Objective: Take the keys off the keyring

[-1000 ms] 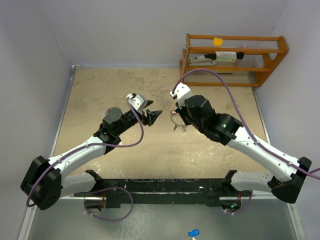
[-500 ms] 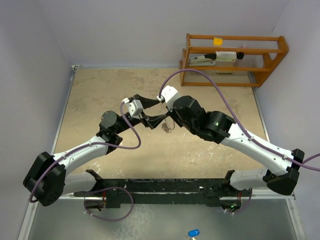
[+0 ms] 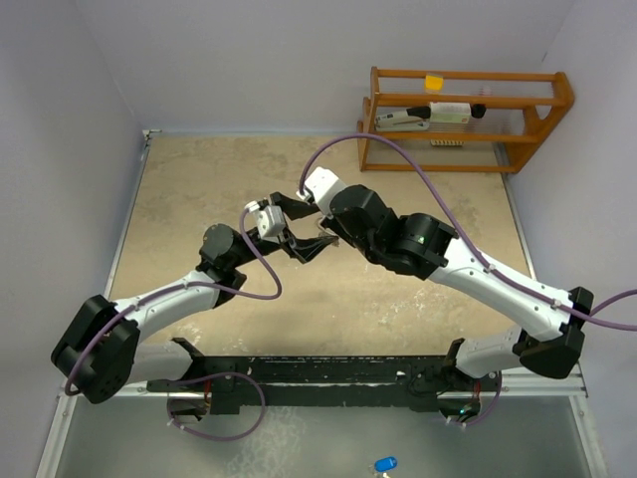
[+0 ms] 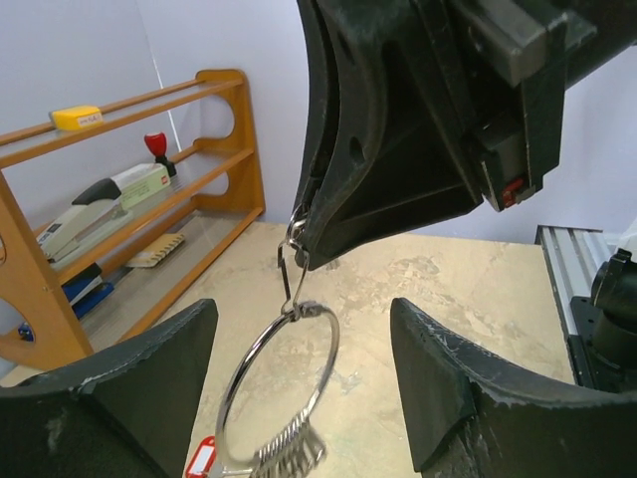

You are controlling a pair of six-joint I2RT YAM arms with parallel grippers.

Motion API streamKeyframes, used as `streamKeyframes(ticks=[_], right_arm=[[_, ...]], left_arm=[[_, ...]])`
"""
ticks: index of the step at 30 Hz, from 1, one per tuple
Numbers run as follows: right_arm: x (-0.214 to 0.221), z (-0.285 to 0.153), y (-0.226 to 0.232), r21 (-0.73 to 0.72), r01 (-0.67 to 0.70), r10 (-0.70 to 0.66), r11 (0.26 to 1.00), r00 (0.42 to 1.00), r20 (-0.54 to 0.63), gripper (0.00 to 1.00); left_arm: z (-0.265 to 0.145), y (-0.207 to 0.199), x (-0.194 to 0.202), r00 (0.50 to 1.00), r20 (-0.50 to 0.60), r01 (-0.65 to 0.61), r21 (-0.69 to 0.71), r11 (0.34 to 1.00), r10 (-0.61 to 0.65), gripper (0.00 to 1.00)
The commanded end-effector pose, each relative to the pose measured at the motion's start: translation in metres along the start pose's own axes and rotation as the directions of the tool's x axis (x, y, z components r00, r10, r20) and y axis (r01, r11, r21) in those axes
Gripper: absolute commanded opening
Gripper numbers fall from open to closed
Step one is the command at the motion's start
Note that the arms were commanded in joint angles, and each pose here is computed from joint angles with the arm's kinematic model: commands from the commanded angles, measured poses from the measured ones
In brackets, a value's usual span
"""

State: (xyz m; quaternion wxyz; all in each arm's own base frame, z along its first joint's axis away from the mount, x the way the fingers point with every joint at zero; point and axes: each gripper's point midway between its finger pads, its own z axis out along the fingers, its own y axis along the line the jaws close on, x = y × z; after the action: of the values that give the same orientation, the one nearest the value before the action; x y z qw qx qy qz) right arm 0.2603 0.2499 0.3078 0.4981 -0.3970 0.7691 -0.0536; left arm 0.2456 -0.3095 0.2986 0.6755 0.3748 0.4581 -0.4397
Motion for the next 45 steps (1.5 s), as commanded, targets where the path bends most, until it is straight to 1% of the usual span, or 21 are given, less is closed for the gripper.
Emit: streamKeyframes(ticks=[1,9,14,16,19,20,24,26,28,30,39,45], right_arm=[[-0.015,-0.014,-0.018,0.059,0.030,-0.032,0.998,0.999,0.023,0.00],[-0.024,-0.019,-0.019,0.086,0.104,-0.105,0.991,0.994,0.002,0.00],[-0.028,-0.018,-0.014,0.092,0.131,-0.131,0.987,0.991,-0.003,0.00],[-0.029,-0.018,-0.013,0.088,0.130,-0.130,0.988,0.991,0.002,0.00],[-0.030,-0.019,-0.012,0.084,0.123,-0.125,0.989,0.992,0.013,0.00],[-0.030,-0.020,-0.012,0.083,0.122,-0.124,0.989,0.992,0.015,0.00],[-0.030,-0.021,-0.013,0.085,0.122,-0.124,0.989,0.992,0.015,0.00],[-0.030,-0.021,-0.012,0.085,0.123,-0.125,0.989,0.992,0.014,0.00],[-0.030,-0.022,-0.012,0.087,0.125,-0.127,0.988,0.992,0.016,0.00],[-0.030,-0.022,-0.012,0.091,0.124,-0.127,0.988,0.992,0.021,0.00],[-0.032,-0.023,-0.011,0.091,0.121,-0.124,0.989,0.992,0.029,0.00],[-0.031,-0.023,-0.009,0.089,0.119,-0.122,0.989,0.992,0.031,0.00]], left_arm=[[0.002,-0.006,-0.018,0.996,0.087,-0.016,0.036,0.999,0.013,0.68],[0.006,-0.003,-0.013,0.993,0.113,0.016,0.035,0.999,-0.020,0.69],[0.007,-0.004,-0.020,0.982,0.180,0.040,0.048,0.998,-0.048,0.68],[0.007,-0.007,-0.023,0.978,0.200,0.051,0.063,0.997,-0.063,0.65],[0.007,-0.009,-0.026,0.973,0.219,0.062,0.079,0.995,-0.078,0.55],[0.007,-0.010,-0.027,0.972,0.222,0.062,0.082,0.995,-0.078,0.53],[0.008,-0.011,-0.029,0.970,0.228,0.063,0.090,0.994,-0.082,0.52],[0.009,-0.011,-0.027,0.971,0.224,0.066,0.093,0.993,-0.086,0.49],[0.009,-0.011,-0.026,0.970,0.224,0.074,0.098,0.992,-0.095,0.43],[0.010,-0.012,-0.025,0.969,0.223,0.080,0.108,0.991,-0.102,0.40],[0.011,-0.013,-0.019,0.966,0.224,0.101,0.121,0.987,-0.127,0.35],[0.012,-0.012,-0.022,0.964,0.234,0.100,0.121,0.988,-0.126,0.32]])
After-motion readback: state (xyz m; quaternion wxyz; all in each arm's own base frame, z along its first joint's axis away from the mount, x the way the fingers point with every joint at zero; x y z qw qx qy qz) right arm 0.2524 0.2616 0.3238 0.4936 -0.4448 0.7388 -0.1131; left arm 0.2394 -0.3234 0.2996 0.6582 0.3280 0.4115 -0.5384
